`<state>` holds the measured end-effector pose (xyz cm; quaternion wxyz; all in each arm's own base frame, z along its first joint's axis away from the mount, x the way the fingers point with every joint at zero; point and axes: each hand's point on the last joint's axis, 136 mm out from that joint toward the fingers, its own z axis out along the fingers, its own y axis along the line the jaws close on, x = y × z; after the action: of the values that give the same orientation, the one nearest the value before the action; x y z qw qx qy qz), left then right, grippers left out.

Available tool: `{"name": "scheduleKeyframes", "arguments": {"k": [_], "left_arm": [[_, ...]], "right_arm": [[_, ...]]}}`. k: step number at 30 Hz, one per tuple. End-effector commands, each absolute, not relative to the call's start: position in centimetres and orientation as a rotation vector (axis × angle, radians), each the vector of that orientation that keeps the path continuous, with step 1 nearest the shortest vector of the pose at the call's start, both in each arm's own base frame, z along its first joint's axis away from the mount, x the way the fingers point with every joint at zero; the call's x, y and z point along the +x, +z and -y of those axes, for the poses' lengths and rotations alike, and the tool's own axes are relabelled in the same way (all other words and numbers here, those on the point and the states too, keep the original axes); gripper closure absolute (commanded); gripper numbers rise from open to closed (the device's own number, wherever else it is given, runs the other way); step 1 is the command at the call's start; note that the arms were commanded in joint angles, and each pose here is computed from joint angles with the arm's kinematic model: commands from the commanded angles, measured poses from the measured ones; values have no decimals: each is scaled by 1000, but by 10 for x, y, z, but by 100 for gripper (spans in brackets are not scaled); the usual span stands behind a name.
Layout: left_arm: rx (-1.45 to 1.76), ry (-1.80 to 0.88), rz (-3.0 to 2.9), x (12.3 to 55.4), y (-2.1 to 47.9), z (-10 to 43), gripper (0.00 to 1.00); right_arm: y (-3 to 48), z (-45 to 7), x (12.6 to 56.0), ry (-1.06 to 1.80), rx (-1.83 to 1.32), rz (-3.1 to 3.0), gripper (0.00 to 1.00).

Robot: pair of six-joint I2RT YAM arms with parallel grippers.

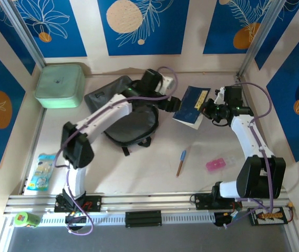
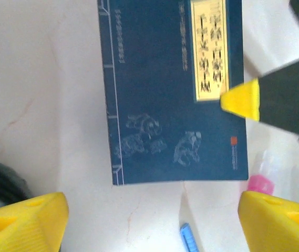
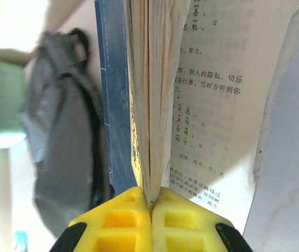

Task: Pack the student bag
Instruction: Pick up the book from the middle-right of the table.

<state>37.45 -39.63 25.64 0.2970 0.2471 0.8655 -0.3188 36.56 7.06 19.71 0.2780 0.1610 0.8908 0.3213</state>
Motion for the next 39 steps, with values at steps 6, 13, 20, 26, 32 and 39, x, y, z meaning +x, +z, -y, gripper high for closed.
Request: {"name": "scheduleKeyframes", "arguments": {"k": [6, 13, 20, 26, 32, 39], "left_arm": [[428, -1153, -2338, 386, 252, 354, 11], [401, -1333, -2286, 383, 260, 360, 18], [447, -1416, -2157, 380, 284, 365, 52], [440, -1420, -2116, 381, 292, 360, 79], [345, -1413, -2106, 391, 294, 344, 100], [-10, -1288, -2019, 425, 311, 288, 100]], "right_arm": [[261, -137, 350, 1241, 15, -2222, 100], [271, -170, 340, 1337, -153, -2207, 100], [266, -172, 345, 1345, -137, -2219, 100], [257, -166, 350, 1331, -86, -2240, 100], [243, -148, 358, 1220, 75, -2293, 66], [245, -169, 354, 1336, 144, -2265, 23]]}}
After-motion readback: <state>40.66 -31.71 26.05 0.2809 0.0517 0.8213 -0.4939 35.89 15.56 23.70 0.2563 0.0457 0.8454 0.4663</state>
